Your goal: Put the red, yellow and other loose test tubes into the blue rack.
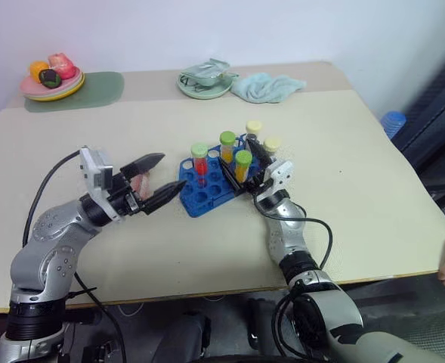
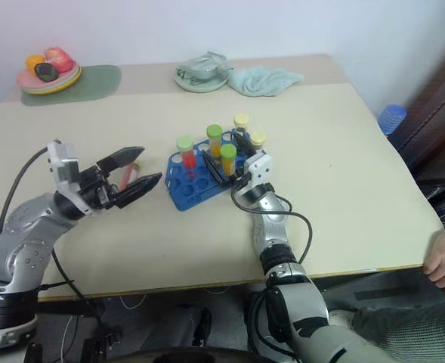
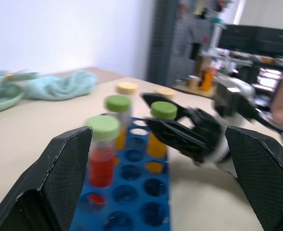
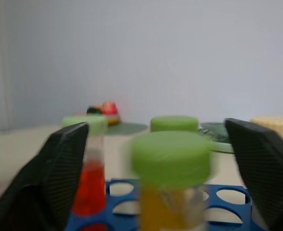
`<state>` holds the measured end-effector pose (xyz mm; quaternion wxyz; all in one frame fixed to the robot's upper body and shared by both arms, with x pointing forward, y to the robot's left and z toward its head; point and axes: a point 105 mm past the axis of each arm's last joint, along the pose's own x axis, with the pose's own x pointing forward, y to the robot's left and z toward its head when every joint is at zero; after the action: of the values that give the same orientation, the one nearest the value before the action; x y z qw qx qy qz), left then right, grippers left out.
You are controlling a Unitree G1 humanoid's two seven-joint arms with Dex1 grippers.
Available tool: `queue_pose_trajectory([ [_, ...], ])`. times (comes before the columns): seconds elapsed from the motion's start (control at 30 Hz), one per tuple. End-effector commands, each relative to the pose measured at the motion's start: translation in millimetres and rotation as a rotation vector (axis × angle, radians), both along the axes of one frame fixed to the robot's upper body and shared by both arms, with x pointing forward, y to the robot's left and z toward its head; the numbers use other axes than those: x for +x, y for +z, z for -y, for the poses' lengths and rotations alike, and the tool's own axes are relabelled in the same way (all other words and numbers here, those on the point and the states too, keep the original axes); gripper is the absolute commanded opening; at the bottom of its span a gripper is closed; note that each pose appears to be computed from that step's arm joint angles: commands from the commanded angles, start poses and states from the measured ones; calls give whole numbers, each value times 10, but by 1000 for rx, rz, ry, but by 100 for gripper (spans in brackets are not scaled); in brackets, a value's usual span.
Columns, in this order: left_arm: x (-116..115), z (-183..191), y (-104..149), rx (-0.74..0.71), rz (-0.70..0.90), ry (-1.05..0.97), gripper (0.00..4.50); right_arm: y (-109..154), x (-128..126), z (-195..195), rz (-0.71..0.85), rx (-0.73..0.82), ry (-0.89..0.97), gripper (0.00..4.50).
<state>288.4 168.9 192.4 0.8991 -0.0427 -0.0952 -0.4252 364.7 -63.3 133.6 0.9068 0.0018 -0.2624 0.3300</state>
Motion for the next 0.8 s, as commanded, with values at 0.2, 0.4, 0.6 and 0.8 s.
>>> queue_pose_trajectory([
  [0.2, 306, -348, 201, -2, 42, 430, 450, 398, -243, 323, 45, -254, 34, 448],
  [0.4, 424, -513, 172, 4, -117, 649, 450, 476, -494, 750, -95, -453, 43, 448],
  [0.6, 602, -532, 111, 95, -485, 740, 450, 762, -774, 1032, -259, -609, 188, 448],
  [0.8, 757, -585, 26, 181, -778, 816, 450, 1151, -853, 933, -290, -619, 304, 448],
])
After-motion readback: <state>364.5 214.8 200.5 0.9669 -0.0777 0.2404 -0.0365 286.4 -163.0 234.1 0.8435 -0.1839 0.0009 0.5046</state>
